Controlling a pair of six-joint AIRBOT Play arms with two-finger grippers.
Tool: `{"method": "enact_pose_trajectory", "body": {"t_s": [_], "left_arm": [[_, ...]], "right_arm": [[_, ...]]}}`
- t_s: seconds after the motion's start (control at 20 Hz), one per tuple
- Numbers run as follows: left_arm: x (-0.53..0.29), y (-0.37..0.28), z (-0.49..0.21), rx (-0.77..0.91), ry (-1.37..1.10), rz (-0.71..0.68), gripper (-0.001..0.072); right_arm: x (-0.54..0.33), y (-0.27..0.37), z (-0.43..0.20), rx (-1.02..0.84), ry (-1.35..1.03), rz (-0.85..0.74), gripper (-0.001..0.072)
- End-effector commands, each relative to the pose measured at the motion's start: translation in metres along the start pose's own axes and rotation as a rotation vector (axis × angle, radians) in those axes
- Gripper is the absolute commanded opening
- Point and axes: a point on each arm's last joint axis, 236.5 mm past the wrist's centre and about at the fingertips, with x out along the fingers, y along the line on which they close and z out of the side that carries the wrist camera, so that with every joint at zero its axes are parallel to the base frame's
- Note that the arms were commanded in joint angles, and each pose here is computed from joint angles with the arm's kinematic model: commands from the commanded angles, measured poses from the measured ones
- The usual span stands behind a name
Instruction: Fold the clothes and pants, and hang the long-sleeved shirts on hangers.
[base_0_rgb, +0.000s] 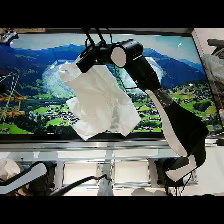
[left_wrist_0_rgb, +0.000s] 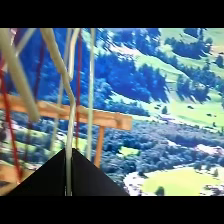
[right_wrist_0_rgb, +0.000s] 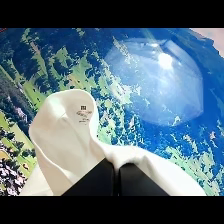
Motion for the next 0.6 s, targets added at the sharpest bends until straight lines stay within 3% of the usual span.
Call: {"method": "enact_pose_trajectory", "body": {"t_s": [0.0,0.3,0.55], "left_arm": [[-0.023,0.006,0.023,0.036,-0.093,0.041,0.0002],[-0.069,-0.04,0.075,0.099,-0.294,-0.048,0.0002],[-0.161,-0.082,0.113,0.12,-0.486,-0.14,0.0002]], "right_arm": [[0.0,0.001,0.0,0.002,0.001,0.001,0.0022],[0.0,0.002,0.0,0.008,-0.002,0.008,0.0022],[0.0,-0.006,0.007,0.0,-0.031,-0.021,0.0025]]}}
